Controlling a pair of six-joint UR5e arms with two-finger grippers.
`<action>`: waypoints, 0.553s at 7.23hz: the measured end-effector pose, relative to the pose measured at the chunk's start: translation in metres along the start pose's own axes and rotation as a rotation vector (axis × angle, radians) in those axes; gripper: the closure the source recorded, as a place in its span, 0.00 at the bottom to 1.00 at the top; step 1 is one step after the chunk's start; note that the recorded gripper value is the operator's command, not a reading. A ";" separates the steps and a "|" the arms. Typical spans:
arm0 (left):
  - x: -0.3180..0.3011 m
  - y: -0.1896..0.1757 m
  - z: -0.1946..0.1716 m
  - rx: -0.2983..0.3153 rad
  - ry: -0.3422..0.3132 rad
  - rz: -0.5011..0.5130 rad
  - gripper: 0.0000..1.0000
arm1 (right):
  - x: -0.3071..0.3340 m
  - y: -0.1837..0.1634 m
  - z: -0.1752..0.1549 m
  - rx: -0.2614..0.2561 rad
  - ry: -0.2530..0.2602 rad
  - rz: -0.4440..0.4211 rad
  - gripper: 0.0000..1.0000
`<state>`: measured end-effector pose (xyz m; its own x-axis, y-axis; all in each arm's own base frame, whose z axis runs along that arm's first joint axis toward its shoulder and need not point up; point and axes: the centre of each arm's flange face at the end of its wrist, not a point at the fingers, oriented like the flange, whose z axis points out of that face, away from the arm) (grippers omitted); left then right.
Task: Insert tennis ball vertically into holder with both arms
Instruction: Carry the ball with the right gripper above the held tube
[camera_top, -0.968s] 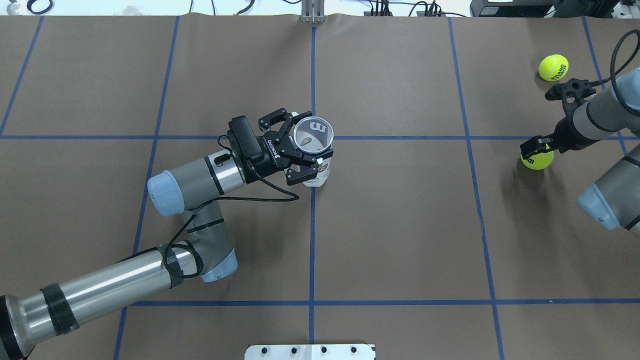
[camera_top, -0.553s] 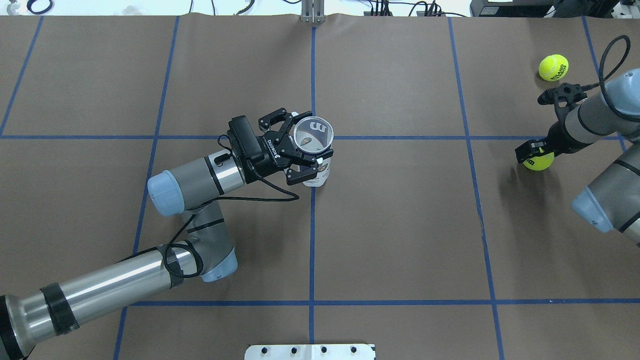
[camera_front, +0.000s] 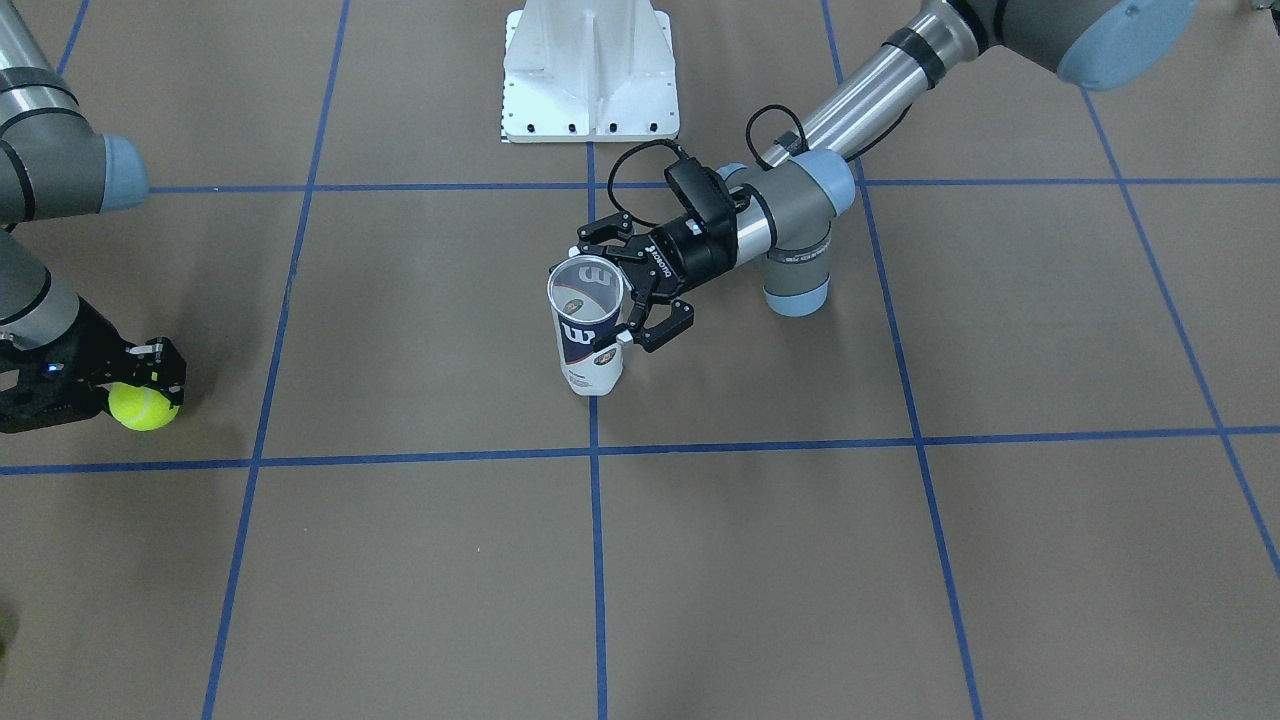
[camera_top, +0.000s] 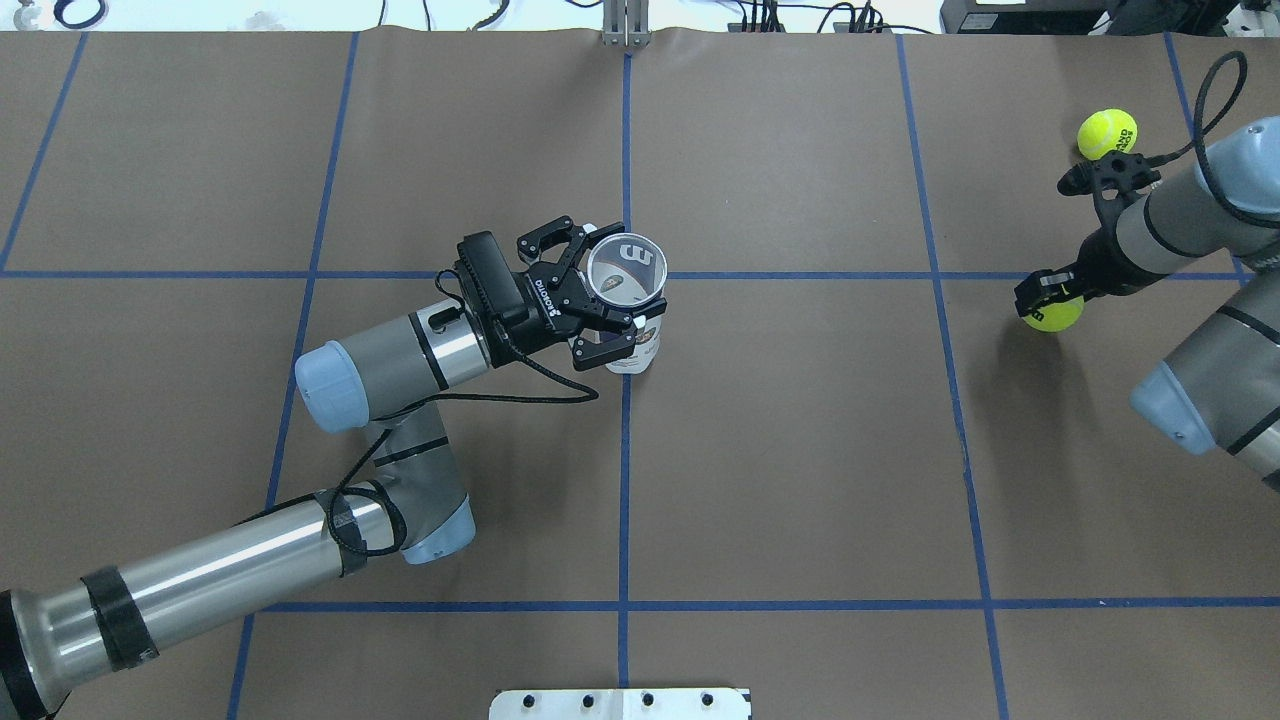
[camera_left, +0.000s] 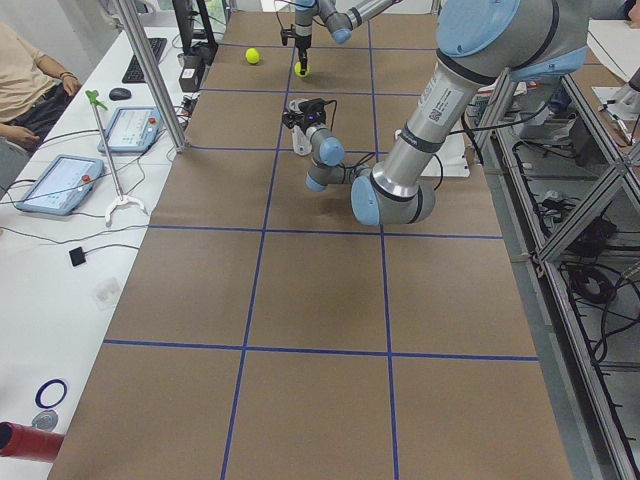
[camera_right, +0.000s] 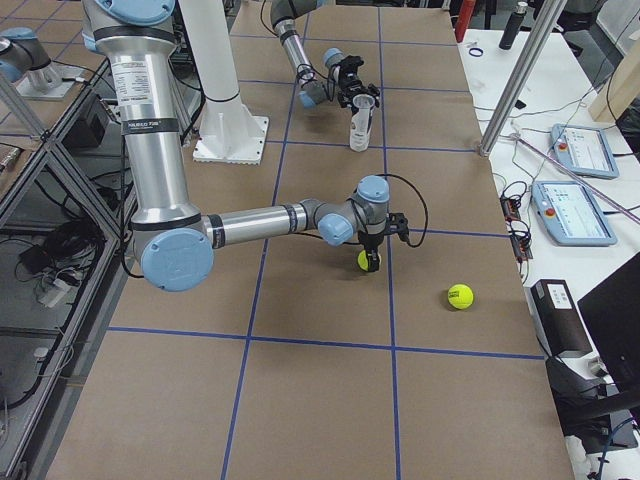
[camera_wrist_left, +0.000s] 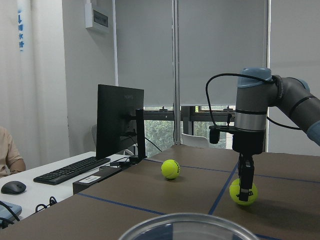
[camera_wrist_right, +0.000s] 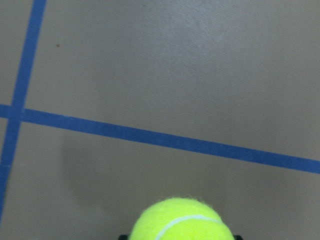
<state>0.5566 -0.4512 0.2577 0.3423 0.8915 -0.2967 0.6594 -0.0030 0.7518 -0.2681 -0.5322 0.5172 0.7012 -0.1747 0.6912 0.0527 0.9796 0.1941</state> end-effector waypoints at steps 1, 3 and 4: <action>0.000 0.000 0.000 0.000 0.000 0.000 0.01 | -0.029 -0.021 -0.018 0.013 -0.036 0.037 0.97; 0.000 0.001 -0.001 -0.001 -0.001 0.000 0.01 | -0.103 -0.058 -0.071 0.031 -0.102 0.147 0.97; 0.000 0.001 -0.001 -0.001 -0.001 0.000 0.01 | -0.143 -0.068 -0.106 0.026 -0.125 0.192 0.97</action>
<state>0.5568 -0.4508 0.2585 0.3428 0.8910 -0.2977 0.6589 -0.0022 0.7522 -0.2965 -0.5637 0.3315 0.6029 0.0020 0.7978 -0.0928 0.9934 0.0676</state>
